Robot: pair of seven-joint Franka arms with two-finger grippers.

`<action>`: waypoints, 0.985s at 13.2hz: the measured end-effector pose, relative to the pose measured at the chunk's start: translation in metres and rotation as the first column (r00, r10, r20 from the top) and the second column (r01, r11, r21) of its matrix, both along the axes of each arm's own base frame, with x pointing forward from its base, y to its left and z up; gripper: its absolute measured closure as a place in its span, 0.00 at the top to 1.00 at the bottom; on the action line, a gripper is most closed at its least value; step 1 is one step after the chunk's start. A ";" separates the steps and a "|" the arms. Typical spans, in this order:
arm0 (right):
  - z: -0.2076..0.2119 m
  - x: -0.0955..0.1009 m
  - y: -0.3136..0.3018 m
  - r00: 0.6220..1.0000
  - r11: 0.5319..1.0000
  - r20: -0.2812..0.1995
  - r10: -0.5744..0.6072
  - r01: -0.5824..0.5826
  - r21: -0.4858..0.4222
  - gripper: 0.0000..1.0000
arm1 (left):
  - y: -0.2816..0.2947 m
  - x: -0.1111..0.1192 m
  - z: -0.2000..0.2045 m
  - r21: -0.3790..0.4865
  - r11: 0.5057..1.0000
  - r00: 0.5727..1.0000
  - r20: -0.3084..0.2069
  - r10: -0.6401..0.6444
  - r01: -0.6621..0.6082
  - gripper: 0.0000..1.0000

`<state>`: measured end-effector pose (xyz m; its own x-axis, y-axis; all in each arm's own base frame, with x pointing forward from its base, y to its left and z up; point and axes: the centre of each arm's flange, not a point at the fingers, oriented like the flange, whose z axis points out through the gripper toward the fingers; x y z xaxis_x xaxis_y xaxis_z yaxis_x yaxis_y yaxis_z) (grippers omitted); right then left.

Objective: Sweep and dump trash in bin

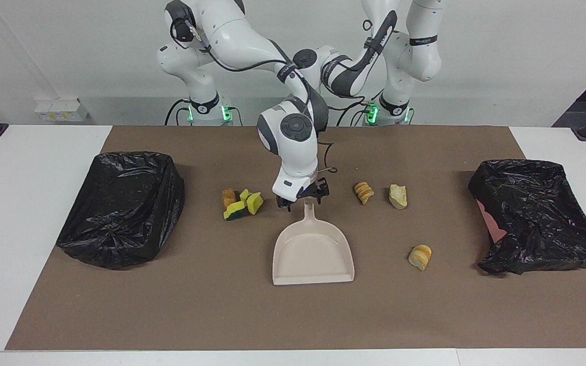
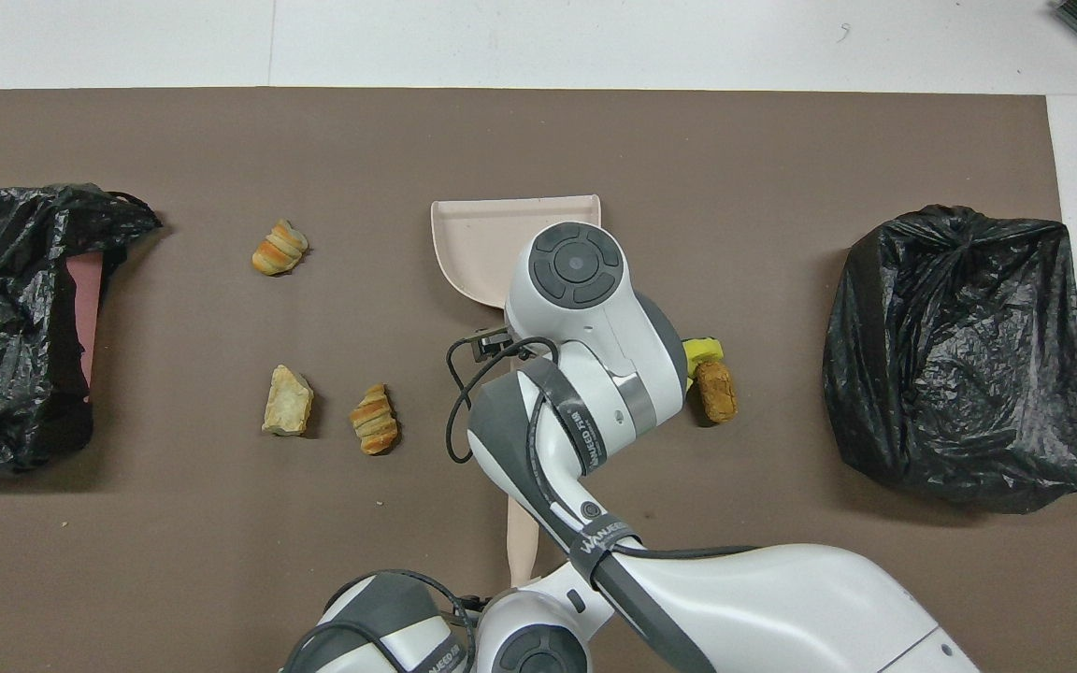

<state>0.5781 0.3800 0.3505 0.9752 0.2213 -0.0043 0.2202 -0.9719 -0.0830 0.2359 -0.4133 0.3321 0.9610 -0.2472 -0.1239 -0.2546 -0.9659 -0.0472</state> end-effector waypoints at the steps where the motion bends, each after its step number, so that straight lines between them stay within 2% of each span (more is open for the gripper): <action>1: 0.000 0.000 0.000 1.000 1.000 0.000 0.000 0.000 0.000 0.94 | 0.000 0.002 0.001 -0.004 1.000 1.000 0.002 0.003 -0.003 0.33; 2: 0.001 0.000 0.000 1.000 1.000 0.001 0.000 0.000 0.001 0.92 | -0.001 0.003 0.004 -0.008 1.000 1.000 0.004 0.005 -0.005 0.26; 3: 0.001 -0.001 0.000 1.000 1.000 0.000 -0.001 0.001 0.002 0.83 | -0.002 0.004 0.005 -0.011 1.000 1.000 0.005 0.007 -0.006 0.26; 5: -0.002 -0.002 0.000 1.000 1.000 -0.017 -0.019 0.020 0.013 0.58 | -0.002 0.007 0.008 -0.014 1.000 1.000 0.006 0.010 -0.010 0.26; 7: -0.003 -0.002 -0.002 0.999 0.999 -0.026 -0.031 0.031 0.023 0.33 | 0.005 0.007 0.011 0.026 0.999 1.000 -0.021 0.020 -0.019 0.26; 9: 0.001 0.005 -0.011 0.999 0.999 -0.020 -0.030 0.031 0.026 0.33 | 0.024 0.018 0.015 0.086 0.995 0.998 -0.048 0.047 -0.043 0.26; 10: 0.008 0.010 -0.021 1.000 1.000 -0.020 -0.016 0.017 0.026 0.33 | 0.037 0.030 0.019 0.110 0.992 0.997 -0.043 0.067 -0.062 0.26; 13: 0.052 0.020 -0.068 0.989 0.989 -0.026 0.145 -0.144 0.033 0.33 | 0.080 0.075 0.029 0.137 0.981 0.990 -0.013 0.143 -0.140 0.26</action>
